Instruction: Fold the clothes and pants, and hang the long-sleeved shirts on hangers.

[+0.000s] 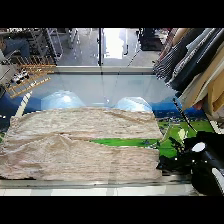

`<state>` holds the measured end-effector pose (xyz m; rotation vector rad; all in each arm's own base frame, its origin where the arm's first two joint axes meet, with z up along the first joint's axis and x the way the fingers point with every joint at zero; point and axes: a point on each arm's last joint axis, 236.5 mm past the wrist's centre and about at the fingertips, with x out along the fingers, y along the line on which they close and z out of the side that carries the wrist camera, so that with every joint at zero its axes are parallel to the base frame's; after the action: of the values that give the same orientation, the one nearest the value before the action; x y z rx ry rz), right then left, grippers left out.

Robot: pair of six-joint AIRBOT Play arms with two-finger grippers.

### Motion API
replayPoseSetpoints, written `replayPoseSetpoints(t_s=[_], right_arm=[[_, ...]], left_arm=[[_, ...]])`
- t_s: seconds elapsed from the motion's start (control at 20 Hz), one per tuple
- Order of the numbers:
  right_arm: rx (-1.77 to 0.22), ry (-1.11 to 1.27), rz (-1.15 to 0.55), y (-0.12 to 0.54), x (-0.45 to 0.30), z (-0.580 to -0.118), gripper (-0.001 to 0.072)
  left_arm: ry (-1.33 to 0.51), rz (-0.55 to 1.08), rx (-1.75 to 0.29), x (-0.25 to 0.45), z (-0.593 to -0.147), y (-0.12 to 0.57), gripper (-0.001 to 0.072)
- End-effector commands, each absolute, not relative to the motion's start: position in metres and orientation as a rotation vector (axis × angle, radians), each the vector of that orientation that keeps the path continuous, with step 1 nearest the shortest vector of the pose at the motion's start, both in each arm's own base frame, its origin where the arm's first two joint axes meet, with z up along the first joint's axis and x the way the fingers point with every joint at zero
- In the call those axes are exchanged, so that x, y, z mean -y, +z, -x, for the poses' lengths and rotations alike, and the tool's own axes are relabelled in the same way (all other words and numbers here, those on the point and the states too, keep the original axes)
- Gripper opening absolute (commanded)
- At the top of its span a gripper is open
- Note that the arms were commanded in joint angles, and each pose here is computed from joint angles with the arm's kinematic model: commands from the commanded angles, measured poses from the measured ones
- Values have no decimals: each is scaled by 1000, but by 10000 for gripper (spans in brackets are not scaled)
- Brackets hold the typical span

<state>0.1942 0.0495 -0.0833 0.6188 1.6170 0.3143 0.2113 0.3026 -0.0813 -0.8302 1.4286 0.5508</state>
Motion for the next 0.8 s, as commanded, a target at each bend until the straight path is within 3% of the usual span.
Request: replayPoseSetpoints(t_s=[0.0, 0.2, 0.3, 0.5, 0.75], right_arm=[[-1492, 364, -550, -45, -48, -240, 15], [-1033, 450, -266, 159, -25, -343, 14], [-987, 443, -104, 214, -18, -327, 13], [-1212, 451, -145, 145, -33, -242, 13], [-1540, 217, -174, 26, -8, -143, 14]], left_arm=[[550, 832, -1428, -303, -211, -82, 508], [549, 833, -1431, -302, -211, -81, 508], [548, 834, -1432, -302, -211, -81, 507], [544, 838, -1439, -300, -210, -81, 508], [522, 859, -1474, -291, -205, -81, 513]])
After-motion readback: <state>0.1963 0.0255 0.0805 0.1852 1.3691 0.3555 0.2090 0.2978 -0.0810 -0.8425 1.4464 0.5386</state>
